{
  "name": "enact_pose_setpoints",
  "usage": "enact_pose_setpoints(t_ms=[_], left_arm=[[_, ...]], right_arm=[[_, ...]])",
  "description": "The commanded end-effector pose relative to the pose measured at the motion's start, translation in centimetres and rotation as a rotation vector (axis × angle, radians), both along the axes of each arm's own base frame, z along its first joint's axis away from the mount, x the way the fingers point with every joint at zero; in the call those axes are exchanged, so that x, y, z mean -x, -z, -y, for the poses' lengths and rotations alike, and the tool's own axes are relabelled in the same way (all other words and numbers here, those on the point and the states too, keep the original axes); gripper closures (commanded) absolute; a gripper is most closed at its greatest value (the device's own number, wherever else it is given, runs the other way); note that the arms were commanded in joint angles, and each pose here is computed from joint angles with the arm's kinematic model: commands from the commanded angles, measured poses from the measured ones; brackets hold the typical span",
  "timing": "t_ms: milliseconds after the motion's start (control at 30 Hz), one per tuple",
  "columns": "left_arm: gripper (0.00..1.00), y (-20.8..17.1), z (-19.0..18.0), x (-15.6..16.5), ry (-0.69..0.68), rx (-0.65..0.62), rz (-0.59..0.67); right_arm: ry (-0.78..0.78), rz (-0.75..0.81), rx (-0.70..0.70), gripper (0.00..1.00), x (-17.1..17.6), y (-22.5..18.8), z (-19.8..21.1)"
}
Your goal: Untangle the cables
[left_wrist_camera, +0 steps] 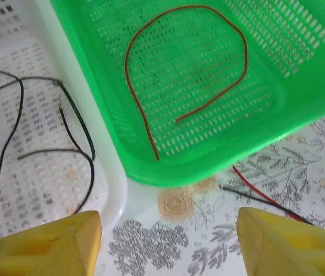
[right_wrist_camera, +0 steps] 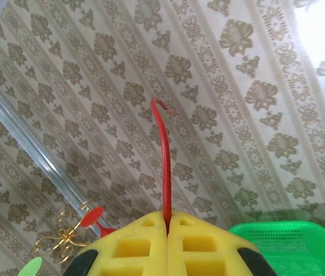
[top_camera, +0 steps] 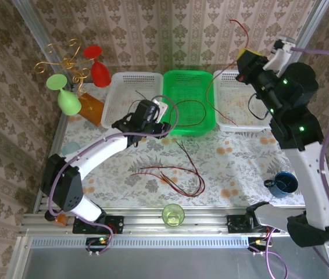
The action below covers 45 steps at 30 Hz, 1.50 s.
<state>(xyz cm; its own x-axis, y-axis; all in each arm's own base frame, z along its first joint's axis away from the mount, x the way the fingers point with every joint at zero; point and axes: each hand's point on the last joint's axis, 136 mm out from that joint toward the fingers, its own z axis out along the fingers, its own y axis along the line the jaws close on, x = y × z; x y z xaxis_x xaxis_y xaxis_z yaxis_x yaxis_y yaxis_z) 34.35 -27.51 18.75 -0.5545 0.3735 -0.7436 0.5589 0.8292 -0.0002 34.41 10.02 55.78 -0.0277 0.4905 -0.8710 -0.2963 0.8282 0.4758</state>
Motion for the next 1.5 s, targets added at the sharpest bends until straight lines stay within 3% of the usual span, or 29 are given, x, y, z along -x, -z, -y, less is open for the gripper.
enact_pose_setpoints(t_ms=[0, 167, 333, 433, 600, 767, 1000, 1233, 1467], left_arm=[[0.36, -2.4, -1.5, 0.0, -0.103, 0.082, 0.076], [0.35, -2.4, -4.4, 1.9, -0.123, 0.029, 0.076], [0.35, -2.9, -6.2, 3.8, -0.133, 0.057, 0.051], [0.36, -2.8, -6.8, 4.6, -0.156, 0.082, 0.045], [0.36, -2.6, -7.9, 5.3, -0.189, 0.091, 0.051], [0.36, -1.2, -8.6, 6.0, -0.214, 0.069, 0.031], [0.36, -0.7, -8.0, 6.6, -0.214, 0.084, 0.014], [0.36, -0.8, -8.0, 6.9, -0.216, 0.08, 0.006], [0.36, -0.6, -7.7, 7.1, -0.205, 0.077, -0.009]], right_arm=[[-0.047, 0.096, 0.009, 1.0, -1.1, -2.7, -1.9], [-0.085, 0.111, 0.015, 1.0, -3.6, -2.9, -4.4], [-0.105, 0.05, 0.041, 1.0, -6.8, 0.0, -6.9], [-0.054, -0.055, 0.104, 1.0, -10.0, 5.2, -7.6], [0.016, -0.298, 0.251, 1.0, -14.9, 18.6, -8.4], [0.019, -0.558, 0.383, 1.0, -15.9, 31.1, -8.4], [-0.05, -0.818, 0.464, 1.0, -16.8, 41.6, -9.5], [-0.128, -1.023, 0.48, 1.0, -17.1, 47.1, -10.0], [-0.116, -1.067, 0.5, 0.97, -16.6, 47.1, -8.5]])
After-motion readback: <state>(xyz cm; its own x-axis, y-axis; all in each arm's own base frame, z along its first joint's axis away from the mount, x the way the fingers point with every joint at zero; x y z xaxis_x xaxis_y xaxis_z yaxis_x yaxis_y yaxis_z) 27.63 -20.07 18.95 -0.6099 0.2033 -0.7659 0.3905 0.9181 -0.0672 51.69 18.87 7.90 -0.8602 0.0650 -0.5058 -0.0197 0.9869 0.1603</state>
